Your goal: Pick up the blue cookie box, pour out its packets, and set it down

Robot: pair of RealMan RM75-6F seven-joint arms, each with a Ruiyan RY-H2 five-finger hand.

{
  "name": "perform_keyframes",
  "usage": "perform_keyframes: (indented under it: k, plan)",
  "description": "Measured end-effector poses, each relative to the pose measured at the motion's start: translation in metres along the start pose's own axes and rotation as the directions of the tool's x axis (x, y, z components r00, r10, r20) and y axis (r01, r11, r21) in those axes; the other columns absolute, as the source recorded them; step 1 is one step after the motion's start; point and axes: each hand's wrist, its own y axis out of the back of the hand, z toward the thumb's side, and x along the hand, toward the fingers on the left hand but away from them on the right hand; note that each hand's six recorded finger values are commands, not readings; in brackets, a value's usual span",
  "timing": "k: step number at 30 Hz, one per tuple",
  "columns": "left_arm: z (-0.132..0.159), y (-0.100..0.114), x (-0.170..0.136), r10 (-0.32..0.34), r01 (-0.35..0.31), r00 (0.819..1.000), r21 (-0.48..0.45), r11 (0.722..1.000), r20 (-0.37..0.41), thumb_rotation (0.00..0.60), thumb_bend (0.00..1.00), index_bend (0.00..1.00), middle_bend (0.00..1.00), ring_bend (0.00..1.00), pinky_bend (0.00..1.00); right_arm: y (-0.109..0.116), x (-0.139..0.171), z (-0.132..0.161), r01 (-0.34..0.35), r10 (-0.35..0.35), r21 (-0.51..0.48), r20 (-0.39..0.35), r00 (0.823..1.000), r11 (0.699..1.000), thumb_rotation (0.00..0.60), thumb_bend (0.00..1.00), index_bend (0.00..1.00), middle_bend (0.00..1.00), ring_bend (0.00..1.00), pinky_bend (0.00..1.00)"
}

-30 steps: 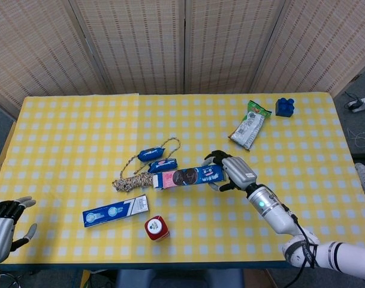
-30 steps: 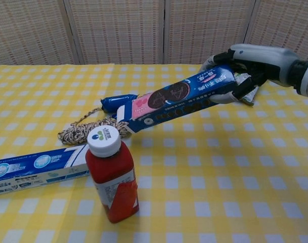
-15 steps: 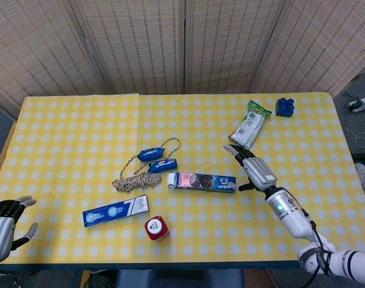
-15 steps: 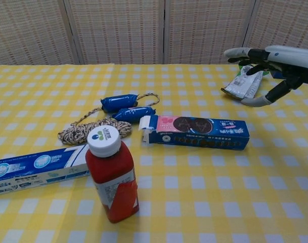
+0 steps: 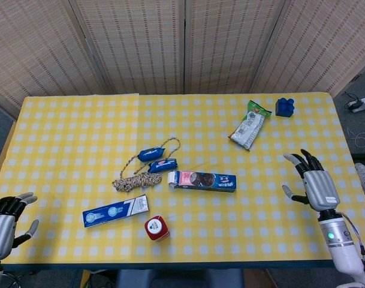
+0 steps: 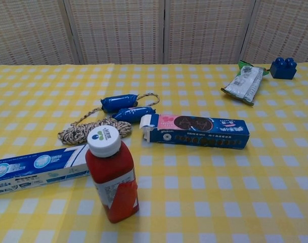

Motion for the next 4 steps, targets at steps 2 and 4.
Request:
perform_keyframes:
  k: [2,4]
  plan:
    - [0.001,0.0,0.0,0.002,-0.002,1.0,-0.001,1.0,0.002,0.6,0.33,0.35,0.27,0.25,0.18,0.005,0.012,-0.009,0.012,-0.012,0.01,0.025,1.0,1.0,0.6,0.26,0.16,0.19,0.04,0.1]
    - [0.002,0.0,0.001,0.005,-0.005,1.0,-0.001,1.0,0.006,0.6,0.33,0.35,0.27,0.25,0.18,0.01,0.024,-0.017,0.022,-0.022,0.013,0.047,0.999,1.0,0.6,0.26,0.16,0.19,0.04,0.1]
